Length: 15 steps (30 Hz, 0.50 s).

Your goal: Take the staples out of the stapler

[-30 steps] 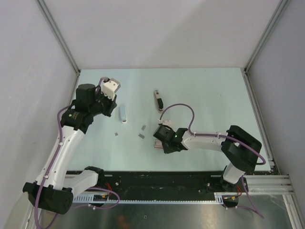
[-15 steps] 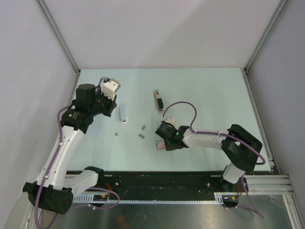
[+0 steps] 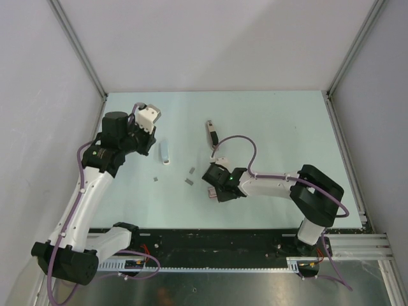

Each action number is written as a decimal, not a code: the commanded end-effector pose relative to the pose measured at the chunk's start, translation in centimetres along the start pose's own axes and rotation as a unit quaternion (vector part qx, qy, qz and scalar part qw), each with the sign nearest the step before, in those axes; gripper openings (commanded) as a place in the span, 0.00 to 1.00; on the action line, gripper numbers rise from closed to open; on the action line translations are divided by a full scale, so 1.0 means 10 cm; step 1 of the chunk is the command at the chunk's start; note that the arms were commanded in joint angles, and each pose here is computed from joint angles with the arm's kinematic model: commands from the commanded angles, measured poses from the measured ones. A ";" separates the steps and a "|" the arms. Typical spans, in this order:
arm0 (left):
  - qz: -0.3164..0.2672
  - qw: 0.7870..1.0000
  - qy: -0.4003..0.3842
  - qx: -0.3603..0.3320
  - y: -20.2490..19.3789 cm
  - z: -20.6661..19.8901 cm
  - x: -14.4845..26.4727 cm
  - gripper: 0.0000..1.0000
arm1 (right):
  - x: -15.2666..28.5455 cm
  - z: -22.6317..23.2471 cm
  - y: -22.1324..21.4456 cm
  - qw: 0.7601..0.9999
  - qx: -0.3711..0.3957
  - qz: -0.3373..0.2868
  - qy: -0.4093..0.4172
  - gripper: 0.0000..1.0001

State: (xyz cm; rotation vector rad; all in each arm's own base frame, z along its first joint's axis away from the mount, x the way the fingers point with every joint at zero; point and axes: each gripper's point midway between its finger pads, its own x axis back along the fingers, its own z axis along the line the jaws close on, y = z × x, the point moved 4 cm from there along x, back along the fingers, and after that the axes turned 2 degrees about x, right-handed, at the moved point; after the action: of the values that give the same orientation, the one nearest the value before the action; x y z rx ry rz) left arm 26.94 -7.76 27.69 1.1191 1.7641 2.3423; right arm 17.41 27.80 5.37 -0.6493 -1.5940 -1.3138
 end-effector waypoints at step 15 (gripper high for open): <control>0.022 0.968 -0.165 -0.190 -0.39 -0.58 -0.31 0.51 | 1.18 0.25 0.78 0.970 -0.007 -0.183 0.162 0.39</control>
State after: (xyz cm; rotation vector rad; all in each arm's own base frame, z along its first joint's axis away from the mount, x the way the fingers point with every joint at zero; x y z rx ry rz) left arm 25.89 -9.28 24.21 1.2817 1.4730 2.3200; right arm 16.74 30.48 13.72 -0.3178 -1.4820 -1.4615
